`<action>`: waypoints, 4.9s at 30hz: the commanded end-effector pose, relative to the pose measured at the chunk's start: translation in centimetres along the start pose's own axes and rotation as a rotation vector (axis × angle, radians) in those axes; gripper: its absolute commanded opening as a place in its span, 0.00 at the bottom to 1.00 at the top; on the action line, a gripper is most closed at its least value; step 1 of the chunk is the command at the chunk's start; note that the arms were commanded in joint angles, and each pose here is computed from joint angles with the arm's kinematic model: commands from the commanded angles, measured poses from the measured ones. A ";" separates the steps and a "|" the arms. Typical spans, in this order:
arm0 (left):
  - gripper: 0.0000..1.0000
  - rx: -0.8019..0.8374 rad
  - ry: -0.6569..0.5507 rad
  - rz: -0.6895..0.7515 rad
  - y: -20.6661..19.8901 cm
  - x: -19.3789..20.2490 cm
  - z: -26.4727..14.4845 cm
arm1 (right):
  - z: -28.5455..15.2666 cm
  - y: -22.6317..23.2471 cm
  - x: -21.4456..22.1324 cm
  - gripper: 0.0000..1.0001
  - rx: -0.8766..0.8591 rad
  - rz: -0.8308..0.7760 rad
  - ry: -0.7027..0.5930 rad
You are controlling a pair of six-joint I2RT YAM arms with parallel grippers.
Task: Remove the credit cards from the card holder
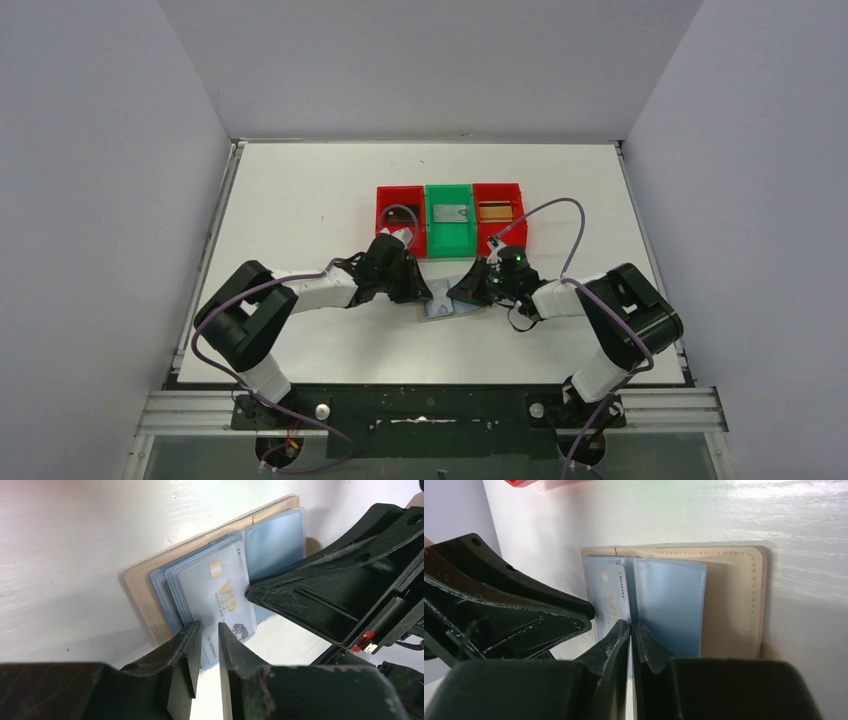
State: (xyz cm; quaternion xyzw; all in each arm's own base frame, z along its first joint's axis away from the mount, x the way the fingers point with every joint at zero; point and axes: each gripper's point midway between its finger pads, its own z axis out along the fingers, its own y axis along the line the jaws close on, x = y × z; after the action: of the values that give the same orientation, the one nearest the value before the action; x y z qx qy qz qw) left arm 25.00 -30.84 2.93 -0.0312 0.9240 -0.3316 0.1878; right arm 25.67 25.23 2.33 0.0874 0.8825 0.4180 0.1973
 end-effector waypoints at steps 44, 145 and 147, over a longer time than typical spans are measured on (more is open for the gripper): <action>0.34 -0.110 0.012 0.100 -0.9 -0.3 1.6 | -1.1 -1.3 -1.3 0.08 0.017 0.023 -0.083; 0.15 -0.237 -0.019 0.150 1.7 0.7 -0.3 | -1.5 -1.1 -1.0 0.05 -0.133 0.137 -0.061; 0.21 -0.165 -0.043 0.148 -0.6 -0.2 -0.6 | -1.4 -1.3 -1.1 0.05 -0.122 0.138 -0.066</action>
State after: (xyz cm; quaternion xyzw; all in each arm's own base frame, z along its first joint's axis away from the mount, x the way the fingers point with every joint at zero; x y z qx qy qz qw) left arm 24.97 -31.18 2.85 0.0055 0.9429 -0.2446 0.2258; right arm 25.01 23.30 1.92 0.1594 0.8397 0.4895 0.1730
